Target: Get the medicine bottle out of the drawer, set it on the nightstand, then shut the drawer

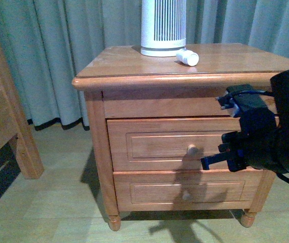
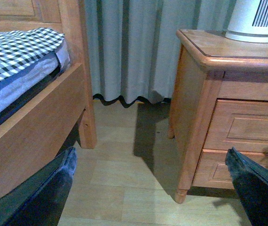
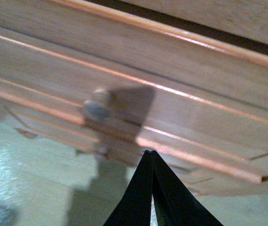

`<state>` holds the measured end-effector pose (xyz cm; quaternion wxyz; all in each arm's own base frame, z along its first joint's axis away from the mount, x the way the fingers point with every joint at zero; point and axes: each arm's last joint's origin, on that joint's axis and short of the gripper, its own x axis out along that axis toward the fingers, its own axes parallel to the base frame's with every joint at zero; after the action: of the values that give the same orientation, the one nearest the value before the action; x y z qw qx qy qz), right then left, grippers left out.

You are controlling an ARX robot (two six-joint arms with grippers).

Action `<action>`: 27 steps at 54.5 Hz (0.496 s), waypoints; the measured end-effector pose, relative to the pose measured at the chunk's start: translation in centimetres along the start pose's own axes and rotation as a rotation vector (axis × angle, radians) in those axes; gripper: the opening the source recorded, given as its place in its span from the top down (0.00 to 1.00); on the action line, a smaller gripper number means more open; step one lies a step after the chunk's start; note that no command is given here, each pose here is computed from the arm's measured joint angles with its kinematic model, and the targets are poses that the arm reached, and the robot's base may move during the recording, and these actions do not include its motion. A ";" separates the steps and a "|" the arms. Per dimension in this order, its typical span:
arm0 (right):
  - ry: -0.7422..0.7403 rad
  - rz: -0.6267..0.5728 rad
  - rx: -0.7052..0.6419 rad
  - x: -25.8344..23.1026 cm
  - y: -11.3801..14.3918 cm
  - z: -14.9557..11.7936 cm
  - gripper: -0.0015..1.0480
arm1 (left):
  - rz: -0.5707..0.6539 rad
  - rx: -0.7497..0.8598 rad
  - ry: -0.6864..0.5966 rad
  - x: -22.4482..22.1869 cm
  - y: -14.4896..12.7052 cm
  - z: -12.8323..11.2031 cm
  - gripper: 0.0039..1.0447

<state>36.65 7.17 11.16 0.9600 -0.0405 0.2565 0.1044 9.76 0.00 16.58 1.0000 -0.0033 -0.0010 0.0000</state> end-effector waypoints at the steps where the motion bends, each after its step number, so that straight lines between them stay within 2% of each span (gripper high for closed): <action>1: -0.003 0.001 0.021 -0.6 0.0 0.2 0.97 | 0.000 0.000 0.000 0.0 0.0 0.0 0.06; 6: -0.051 0.001 0.121 -3.5 -0.6 1.7 0.96 | 0.000 0.000 0.000 0.0 0.0 0.0 0.06; 11: -0.158 0.009 0.182 -7.4 -1.4 4.4 0.80 | 0.000 0.000 0.000 0.0 0.0 0.0 0.06; 20: -0.388 0.046 0.189 -14.9 -1.9 8.6 0.55 | 0.000 0.000 0.000 0.0 0.0 0.0 0.06; 27: -0.531 0.055 0.154 -20.9 -1.6 10.3 0.37 | 0.000 0.000 0.000 0.0 0.0 0.0 0.06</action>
<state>24.28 3.25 30.53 0.9907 0.0682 0.0040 0.1174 9.76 0.00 16.58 1.0000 -0.0033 -0.0010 0.0000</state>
